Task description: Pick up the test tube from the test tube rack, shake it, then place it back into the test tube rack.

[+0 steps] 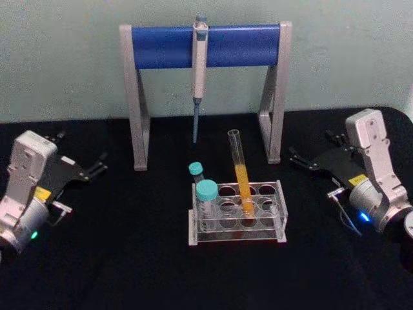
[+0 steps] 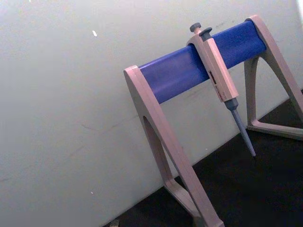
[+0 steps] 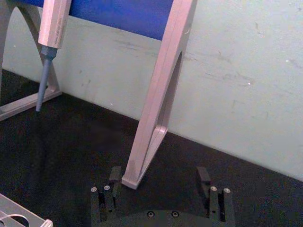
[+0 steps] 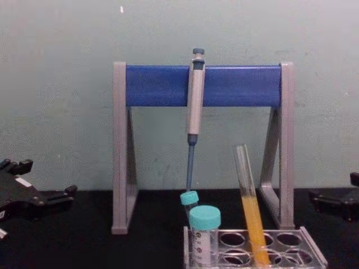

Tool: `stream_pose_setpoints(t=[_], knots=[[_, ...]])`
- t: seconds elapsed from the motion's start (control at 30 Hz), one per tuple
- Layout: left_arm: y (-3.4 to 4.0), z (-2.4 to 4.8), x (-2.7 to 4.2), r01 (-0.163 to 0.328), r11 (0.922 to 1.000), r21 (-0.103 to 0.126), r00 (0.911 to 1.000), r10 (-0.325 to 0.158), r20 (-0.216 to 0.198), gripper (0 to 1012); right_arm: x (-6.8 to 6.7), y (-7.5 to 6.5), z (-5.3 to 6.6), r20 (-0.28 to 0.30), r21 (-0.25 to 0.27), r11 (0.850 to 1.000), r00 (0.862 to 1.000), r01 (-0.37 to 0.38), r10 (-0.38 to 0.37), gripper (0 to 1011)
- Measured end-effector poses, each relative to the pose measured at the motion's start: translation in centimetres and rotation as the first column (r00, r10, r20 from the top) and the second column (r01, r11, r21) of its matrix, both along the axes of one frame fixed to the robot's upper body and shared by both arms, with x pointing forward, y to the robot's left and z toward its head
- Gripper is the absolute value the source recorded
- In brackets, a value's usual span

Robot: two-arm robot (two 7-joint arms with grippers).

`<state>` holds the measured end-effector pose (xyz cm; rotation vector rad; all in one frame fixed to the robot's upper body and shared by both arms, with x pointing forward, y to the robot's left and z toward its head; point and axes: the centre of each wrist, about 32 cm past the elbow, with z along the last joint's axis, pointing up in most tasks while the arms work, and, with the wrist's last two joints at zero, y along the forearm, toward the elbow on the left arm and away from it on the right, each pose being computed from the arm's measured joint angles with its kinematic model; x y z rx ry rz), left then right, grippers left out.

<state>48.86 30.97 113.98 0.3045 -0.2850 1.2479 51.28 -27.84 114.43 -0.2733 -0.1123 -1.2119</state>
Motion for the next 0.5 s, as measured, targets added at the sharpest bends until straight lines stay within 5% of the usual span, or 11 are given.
stream_pose_setpoints(t=[0.5], knots=[[0.00,0.00,0.00,0.000,1.0000,0.000,1.0000,0.000,0.000,1001,0.00,0.00,0.00,0.000,0.000,1.000,1.000,0.000,0.000,1000]])
